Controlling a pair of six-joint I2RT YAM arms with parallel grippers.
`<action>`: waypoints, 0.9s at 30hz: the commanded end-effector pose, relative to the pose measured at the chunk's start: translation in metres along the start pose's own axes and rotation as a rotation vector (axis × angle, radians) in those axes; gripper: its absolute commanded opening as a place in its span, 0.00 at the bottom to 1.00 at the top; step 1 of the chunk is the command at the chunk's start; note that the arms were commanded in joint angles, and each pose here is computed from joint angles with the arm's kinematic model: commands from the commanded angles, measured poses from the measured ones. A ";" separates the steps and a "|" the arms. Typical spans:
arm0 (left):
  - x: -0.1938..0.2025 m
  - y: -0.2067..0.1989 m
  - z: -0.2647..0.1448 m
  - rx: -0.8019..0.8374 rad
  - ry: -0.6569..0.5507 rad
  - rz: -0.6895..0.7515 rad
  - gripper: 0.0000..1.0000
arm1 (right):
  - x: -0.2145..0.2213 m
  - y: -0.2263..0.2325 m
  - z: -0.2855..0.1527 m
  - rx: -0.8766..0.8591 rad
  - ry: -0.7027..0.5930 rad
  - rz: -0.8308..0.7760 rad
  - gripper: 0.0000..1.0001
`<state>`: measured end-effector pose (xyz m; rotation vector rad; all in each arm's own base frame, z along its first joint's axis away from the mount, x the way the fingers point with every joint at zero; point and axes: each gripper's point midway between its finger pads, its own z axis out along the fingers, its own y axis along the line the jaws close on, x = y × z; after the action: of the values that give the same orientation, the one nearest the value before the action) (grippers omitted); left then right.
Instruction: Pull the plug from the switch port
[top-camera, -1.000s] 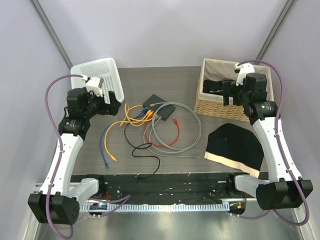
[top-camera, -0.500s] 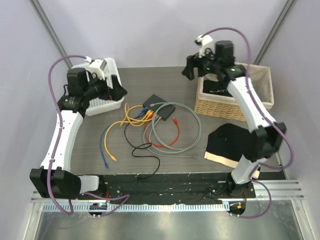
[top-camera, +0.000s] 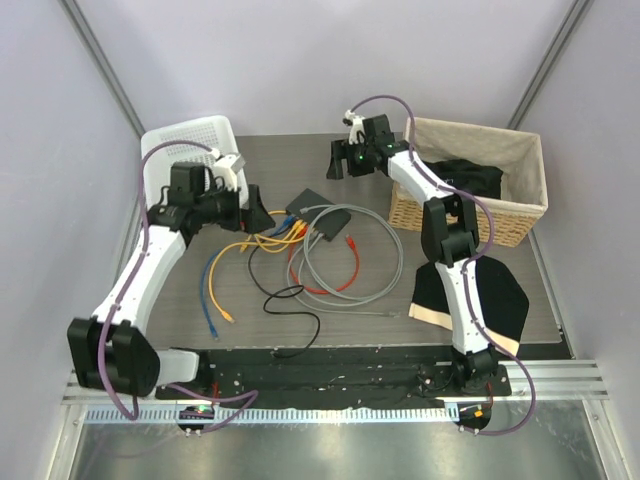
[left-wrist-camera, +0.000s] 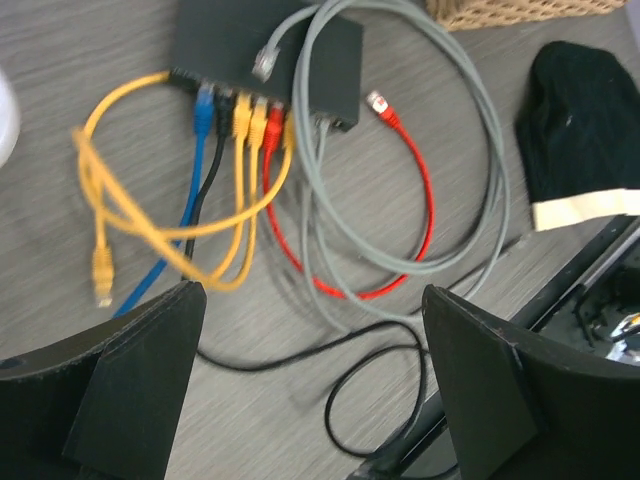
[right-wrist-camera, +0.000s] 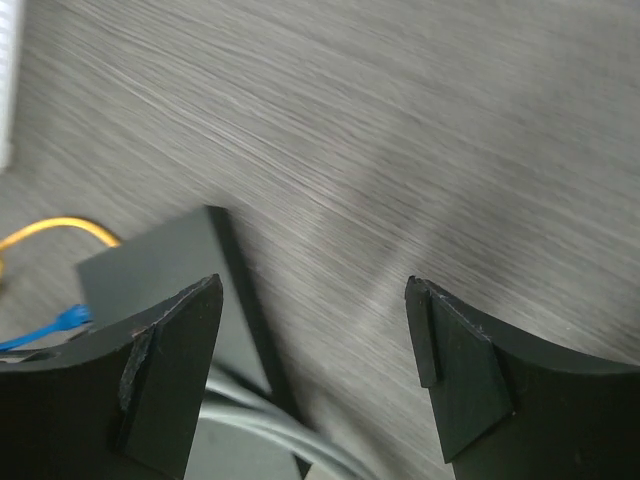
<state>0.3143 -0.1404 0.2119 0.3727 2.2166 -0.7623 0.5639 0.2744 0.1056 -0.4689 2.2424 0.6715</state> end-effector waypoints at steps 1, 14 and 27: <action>-0.048 -0.010 0.022 0.056 -0.048 -0.040 0.94 | -0.016 0.002 -0.007 0.001 -0.049 0.017 0.82; -0.053 0.024 0.121 0.001 0.045 -0.342 0.83 | 0.080 0.025 -0.019 -0.127 0.181 0.158 0.76; 0.002 0.060 0.182 -0.160 0.206 -0.385 0.79 | 0.096 0.038 -0.056 -0.126 0.195 0.181 0.73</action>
<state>0.4291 -0.2117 0.0904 -0.0361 2.5761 -0.8283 0.4480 0.2601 0.0440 -0.3856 2.5284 0.9126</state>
